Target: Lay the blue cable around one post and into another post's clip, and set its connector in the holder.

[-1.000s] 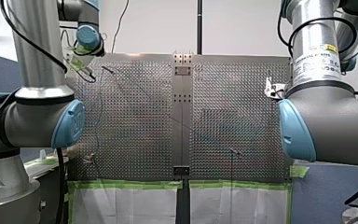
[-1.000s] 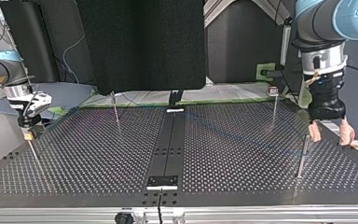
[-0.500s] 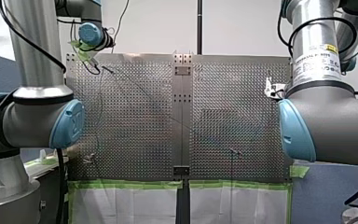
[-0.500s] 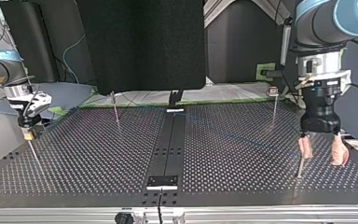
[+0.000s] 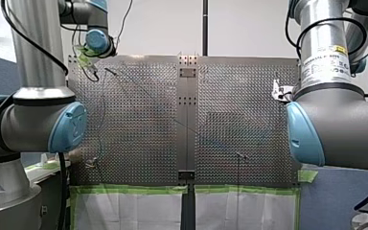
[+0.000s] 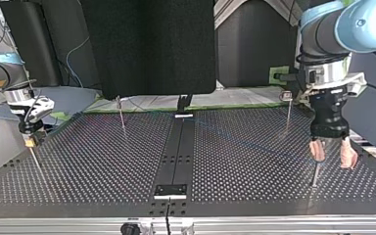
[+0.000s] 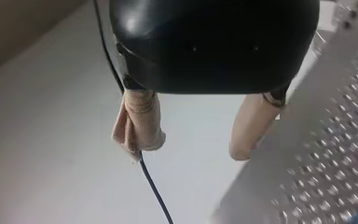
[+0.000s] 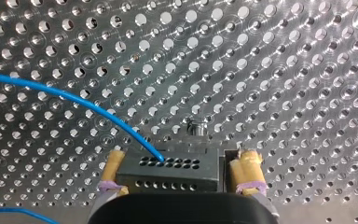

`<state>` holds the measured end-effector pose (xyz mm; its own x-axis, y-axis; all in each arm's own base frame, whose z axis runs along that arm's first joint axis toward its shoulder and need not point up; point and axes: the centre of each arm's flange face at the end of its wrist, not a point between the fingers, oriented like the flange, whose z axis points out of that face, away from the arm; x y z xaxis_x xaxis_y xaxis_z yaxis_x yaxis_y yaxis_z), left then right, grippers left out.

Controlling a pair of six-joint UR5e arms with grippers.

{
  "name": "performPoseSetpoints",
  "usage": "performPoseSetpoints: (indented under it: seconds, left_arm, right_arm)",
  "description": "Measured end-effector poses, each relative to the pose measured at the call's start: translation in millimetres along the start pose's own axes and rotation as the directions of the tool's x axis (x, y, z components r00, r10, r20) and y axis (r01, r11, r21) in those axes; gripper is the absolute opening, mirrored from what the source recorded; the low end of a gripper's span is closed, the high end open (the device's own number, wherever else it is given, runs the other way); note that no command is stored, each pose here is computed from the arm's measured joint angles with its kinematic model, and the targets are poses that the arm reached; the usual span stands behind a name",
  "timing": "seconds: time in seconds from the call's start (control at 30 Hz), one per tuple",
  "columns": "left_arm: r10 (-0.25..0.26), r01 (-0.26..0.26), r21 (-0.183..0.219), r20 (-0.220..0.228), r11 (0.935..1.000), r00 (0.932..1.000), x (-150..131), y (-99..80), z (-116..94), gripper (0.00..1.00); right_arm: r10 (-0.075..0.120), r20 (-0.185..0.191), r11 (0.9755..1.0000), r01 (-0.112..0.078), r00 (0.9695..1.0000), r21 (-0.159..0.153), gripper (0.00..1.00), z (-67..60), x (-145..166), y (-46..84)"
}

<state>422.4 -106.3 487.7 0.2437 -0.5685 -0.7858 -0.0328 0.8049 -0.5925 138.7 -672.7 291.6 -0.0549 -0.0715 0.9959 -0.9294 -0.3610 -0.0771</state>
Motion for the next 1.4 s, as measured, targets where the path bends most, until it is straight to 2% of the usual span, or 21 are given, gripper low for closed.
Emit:
performPoseSetpoints:
  seconds: [0.13, 0.4, 0.8, 1.1, 1.4]
  left_arm:
    - [0.033, -0.033, -0.019, 0.007, 0.9993, 0.9994, 1.3, 0.8, -0.5, 1.00]
    - [0.097, -0.097, -0.024, 0.016, 0.9950, 0.9952, -0.7, -0.9, -2.2, 1.00]
    - [0.201, -0.201, -0.019, 0.011, 0.9794, 0.9795, 0.6, -3.1, -3.7, 1.00]
    - [0.271, -0.271, -0.016, 0.003, 0.9623, 0.9624, 2.5, -4.4, -4.8, 1.00]
    - [0.355, -0.356, -0.022, -0.035, 0.9343, 0.9342, 10.1, -3.3, -11.6, 1.00]
  right_arm:
    - [0.000, 0.000, 1.0000, 0.000, 1.0000, 0.000, 1.00, 0.0, 0.0, 0.0]
    - [0.000, 0.000, 1.0000, 0.000, 1.0000, 0.000, 1.00, 0.0, 0.0, 0.0]
    - [0.000, 0.000, 1.0000, 0.000, 1.0000, 0.000, 1.00, 0.0, 0.0, 0.0]
    - [0.000, 0.000, 1.0000, 0.000, 1.0000, 0.000, 1.00, 0.0, 0.0, 0.0]
    - [0.000, 0.000, 1.0000, 0.000, 1.0000, 0.000, 1.00, 0.0, -0.1, 0.0]
